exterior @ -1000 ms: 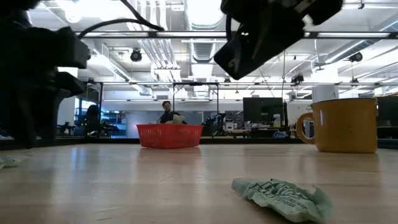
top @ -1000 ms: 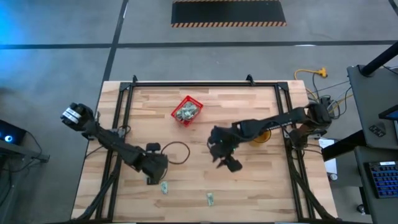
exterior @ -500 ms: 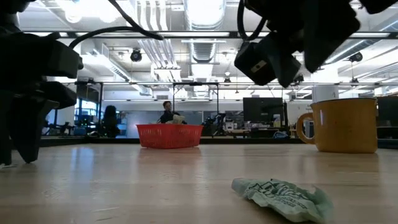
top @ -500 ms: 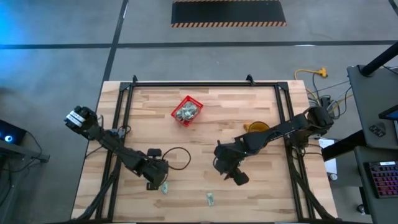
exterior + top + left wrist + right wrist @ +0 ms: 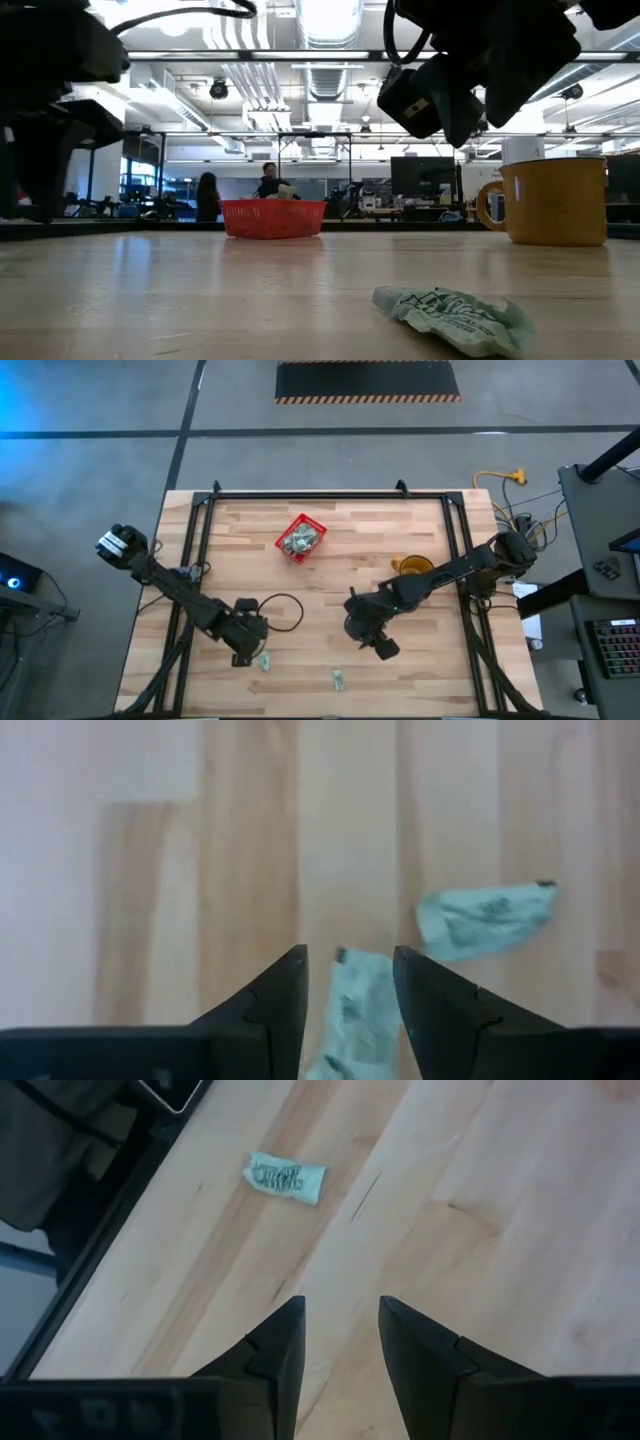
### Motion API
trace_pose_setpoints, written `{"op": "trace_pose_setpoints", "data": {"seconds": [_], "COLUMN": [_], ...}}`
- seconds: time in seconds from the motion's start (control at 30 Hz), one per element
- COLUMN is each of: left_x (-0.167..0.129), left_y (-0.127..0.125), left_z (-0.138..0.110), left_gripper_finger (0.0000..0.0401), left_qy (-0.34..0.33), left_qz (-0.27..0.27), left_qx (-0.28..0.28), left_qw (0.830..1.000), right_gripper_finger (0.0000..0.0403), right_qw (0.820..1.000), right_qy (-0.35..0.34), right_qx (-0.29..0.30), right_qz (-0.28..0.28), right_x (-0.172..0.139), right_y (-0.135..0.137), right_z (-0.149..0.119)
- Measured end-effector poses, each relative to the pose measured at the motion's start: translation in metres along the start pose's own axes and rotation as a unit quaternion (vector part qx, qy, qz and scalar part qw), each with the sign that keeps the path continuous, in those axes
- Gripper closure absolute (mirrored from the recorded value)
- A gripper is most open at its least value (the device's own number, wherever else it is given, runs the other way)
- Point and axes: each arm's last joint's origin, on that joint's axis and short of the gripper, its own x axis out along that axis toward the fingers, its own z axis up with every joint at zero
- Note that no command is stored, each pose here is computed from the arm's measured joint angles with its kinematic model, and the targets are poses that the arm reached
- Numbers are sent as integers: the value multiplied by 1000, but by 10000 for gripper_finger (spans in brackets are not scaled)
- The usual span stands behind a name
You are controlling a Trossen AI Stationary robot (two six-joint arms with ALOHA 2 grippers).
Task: Pick and place Stevia / Truvia into bins
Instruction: Put the white stevia packet into the red bin
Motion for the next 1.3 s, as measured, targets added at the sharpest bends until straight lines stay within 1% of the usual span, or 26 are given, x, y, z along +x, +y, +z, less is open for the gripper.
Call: {"op": "trace_pose_setpoints", "data": {"seconds": [0.1,0.2,0.3,0.43,0.7,0.8,0.97,1.0,1.07,1.13,1.17,1.23,1.3], "left_x": [0,7,13,21,28,28,28,28,28,28,27,25,23], "left_y": [-4,-8,-10,-7,-7,-7,-6,-5,-2,2,4,8,15], "left_z": [-3,-6,-8,-13,-14,-14,-14,-14,-13,-10,-8,-2,5], "left_gripper_finger": [269,269,269,269,274,301,381,390,393,390,390,389,389], "left_qy": [8,12,14,36,43,40,31,27,9,-22,-41,-79,-111], "left_qz": [-16,-36,-40,-24,-8,-2,11,18,55,115,148,219,295], "left_qx": [-1,3,6,9,12,26,54,63,87,119,135,163,182], "left_qw": [1000,999,999,999,999,999,998,997,995,986,979,959,931], "right_gripper_finger": [282,282,282,282,282,282,282,282,282,282,282,282,282], "right_qw": [1000,1000,1000,1000,1000,1000,1000,1000,1000,1000,1000,1000,1000], "right_qy": [-2,-1,0,-6,-7,-7,-8,-8,-8,-8,-8,-9,-9], "right_qx": [-1,0,1,6,7,7,7,7,6,5,4,4,4], "right_qz": [0,0,0,0,0,0,0,0,0,0,0,0,0], "right_x": [1,1,2,2,3,3,3,3,3,3,3,3,2], "right_y": [0,0,-1,-1,-1,-1,-1,-1,-1,-1,-1,-1,-1], "right_z": [-1,-2,-3,-2,-2,-2,-2,-2,-2,-2,-2,-2,-2]}}
